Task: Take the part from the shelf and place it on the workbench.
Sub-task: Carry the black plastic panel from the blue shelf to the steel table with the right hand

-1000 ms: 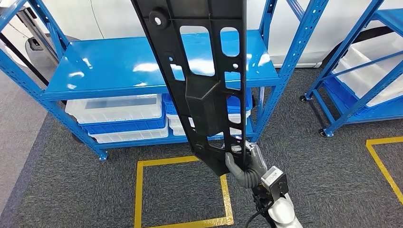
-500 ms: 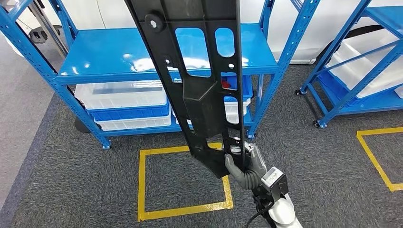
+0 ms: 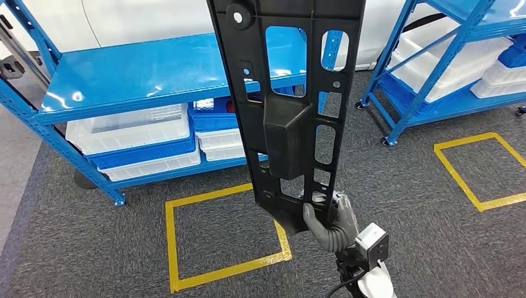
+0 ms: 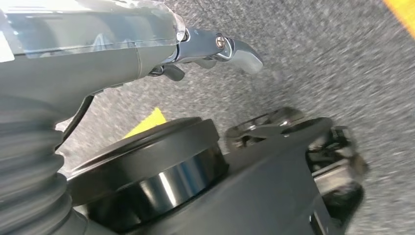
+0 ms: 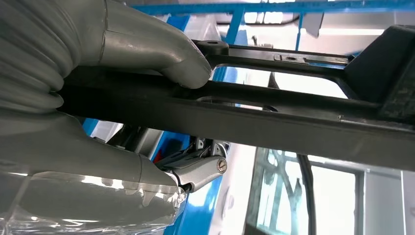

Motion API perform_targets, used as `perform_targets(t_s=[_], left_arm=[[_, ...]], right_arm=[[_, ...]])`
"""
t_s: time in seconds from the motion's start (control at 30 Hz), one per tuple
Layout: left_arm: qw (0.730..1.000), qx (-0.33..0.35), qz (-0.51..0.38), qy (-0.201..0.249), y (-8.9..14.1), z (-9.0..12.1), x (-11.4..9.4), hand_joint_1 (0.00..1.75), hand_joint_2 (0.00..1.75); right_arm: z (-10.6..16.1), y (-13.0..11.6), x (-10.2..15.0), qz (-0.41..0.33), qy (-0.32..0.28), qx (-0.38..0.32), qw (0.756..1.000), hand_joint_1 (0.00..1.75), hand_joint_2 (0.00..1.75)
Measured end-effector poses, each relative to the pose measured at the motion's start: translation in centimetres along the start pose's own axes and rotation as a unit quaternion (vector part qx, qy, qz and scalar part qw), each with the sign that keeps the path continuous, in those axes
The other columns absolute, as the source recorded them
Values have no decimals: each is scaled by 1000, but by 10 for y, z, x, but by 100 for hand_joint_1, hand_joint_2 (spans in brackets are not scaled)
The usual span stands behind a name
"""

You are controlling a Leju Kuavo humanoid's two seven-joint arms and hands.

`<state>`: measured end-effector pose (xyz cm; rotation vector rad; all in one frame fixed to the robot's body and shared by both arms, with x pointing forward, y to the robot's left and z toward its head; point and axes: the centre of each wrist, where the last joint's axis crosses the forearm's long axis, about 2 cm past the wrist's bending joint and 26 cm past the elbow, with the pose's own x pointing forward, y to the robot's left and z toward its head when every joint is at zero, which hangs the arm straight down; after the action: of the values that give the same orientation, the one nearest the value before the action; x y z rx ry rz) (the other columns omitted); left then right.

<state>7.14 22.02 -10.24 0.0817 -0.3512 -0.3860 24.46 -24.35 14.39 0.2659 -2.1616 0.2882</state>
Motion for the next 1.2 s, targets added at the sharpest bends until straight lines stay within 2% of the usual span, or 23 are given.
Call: perform_targets(t_s=[0.1, 0.43, 0.6, 1.2], left_arm=[[1000, -3, -5, 5, -2, 1, -4, 0, 175], [1000, 4, -12, -5, -3, 1, 0, 0, 175], [1000, 15, -7, -14, 1, -1, 5, 0, 175], [997, 47, 53, -2, 12, -1, -12, 0, 175]], right_arm=[[6, -2, 8, 6, -6, -12, 1000, 175, 175], [22, -11, 23, 32, -20, -39, 999, 175, 175], [20, -12, 28, 33, -33, -43, 998, 175, 175], [42, 6, 37, 26, -50, -70, 996, 175, 175]])
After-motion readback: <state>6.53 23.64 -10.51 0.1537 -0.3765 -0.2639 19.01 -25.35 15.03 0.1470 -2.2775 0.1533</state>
